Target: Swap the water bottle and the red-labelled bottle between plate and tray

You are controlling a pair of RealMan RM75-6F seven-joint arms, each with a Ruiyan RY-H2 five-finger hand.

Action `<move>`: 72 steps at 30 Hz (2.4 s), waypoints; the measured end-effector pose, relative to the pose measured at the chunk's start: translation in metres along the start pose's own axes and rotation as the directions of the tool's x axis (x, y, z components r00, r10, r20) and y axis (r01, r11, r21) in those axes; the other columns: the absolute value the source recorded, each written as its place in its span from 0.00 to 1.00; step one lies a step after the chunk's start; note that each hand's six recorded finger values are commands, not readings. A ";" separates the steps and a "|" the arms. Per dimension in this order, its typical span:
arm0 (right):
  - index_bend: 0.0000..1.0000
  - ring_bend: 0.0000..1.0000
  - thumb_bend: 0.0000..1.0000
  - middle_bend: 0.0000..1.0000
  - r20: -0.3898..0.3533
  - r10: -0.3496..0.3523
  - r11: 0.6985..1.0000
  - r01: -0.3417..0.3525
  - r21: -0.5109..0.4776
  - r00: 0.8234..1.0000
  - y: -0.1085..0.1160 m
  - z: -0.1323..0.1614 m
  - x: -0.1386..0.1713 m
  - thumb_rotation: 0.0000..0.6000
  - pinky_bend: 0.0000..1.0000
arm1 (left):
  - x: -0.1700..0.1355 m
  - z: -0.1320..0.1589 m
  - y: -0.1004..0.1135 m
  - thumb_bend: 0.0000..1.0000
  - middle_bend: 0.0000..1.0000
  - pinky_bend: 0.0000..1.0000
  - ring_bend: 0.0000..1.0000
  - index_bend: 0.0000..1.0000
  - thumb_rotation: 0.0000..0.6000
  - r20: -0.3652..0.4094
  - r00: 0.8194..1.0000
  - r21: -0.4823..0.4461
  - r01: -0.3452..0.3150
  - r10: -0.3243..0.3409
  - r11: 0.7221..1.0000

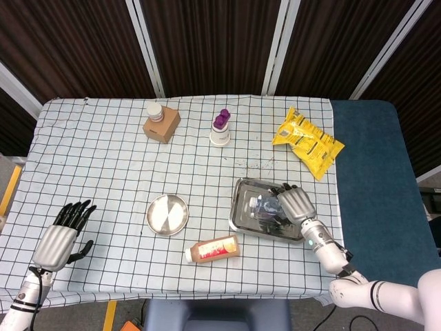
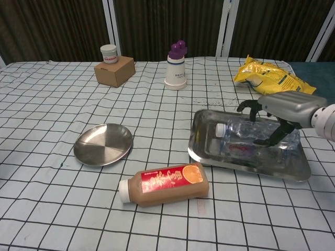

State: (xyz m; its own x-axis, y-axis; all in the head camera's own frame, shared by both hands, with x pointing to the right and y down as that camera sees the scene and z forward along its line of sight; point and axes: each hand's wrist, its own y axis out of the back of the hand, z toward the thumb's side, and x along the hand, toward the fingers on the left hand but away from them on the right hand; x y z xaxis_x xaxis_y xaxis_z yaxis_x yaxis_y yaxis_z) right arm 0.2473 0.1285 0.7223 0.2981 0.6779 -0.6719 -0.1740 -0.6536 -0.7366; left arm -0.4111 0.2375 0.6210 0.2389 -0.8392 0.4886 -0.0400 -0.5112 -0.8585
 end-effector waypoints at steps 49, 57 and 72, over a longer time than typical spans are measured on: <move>0.00 0.00 0.32 0.00 0.162 -0.270 0.935 0.298 -0.190 0.949 0.037 -0.139 0.280 1.00 0.00 | 0.072 0.259 -0.111 0.37 0.00 0.17 0.01 0.00 1.00 0.485 0.850 0.010 0.230 -0.206 0.973; 0.00 0.00 0.32 0.00 0.161 -0.251 0.942 0.279 -0.187 0.955 0.034 -0.138 0.276 1.00 0.00 | 0.091 0.269 -0.113 0.41 0.40 0.49 0.34 0.28 1.00 0.463 0.866 0.017 0.203 -0.188 0.979; 0.00 0.00 0.32 0.00 0.174 -0.181 0.961 0.212 -0.179 0.968 0.023 -0.134 0.272 1.00 0.00 | 0.106 0.258 -0.059 0.59 0.72 0.82 0.70 0.67 1.00 0.426 0.904 -0.158 0.040 0.032 0.987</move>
State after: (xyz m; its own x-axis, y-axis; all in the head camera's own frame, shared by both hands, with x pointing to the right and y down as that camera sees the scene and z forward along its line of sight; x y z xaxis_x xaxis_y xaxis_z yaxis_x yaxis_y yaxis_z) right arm 0.4500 0.2525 0.5326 0.1568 0.8330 -0.5305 0.0639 -0.5446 -0.8363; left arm -0.1328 0.2270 0.6835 0.6277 -0.6961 0.3485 -0.1828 -0.5670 -0.8032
